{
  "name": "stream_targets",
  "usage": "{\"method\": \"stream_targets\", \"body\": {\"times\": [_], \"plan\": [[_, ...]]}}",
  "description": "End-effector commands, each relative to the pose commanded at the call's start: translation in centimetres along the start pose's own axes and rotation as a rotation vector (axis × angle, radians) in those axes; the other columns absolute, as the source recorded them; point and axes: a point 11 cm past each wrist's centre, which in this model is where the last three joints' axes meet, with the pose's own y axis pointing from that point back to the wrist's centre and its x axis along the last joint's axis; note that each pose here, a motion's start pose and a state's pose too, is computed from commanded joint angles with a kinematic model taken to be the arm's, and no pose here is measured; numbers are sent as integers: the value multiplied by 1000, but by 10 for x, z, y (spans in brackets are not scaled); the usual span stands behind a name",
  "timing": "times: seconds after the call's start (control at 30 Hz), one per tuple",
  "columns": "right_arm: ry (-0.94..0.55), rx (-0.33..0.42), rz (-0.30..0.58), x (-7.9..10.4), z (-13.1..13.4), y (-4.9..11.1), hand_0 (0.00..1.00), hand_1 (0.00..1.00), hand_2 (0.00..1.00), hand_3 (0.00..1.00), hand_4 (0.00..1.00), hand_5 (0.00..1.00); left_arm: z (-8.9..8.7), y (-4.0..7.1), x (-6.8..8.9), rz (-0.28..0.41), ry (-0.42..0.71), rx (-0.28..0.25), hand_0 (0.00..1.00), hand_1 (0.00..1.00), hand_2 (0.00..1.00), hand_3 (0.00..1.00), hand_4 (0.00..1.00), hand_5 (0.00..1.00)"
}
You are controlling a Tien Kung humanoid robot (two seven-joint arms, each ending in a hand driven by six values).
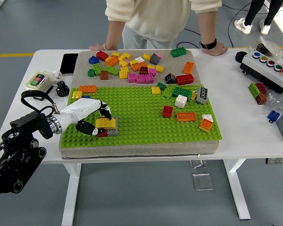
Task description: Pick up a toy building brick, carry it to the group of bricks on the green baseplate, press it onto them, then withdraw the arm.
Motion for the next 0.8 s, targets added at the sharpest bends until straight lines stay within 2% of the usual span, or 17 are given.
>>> {"method": "stream_targets", "body": {"times": [0.27, 0.3, 0.8], "plan": [[-1, 1, 0, 0, 0, 0, 730, 635, 684, 621, 945, 492, 1, -1, 0, 3, 9, -2, 665, 607, 561, 544, 874, 47], [-1, 1, 0, 0, -1, 0, 729, 634, 684, 620, 945, 491, 1, -1, 1, 4, 9, -2, 678, 613, 564, 548, 905, 58], [4, -1, 2, 0, 1, 0, 730, 635, 684, 620, 944, 489, 3, -3, 2, 15, 34, -5, 690, 619, 563, 550, 921, 77]]}}
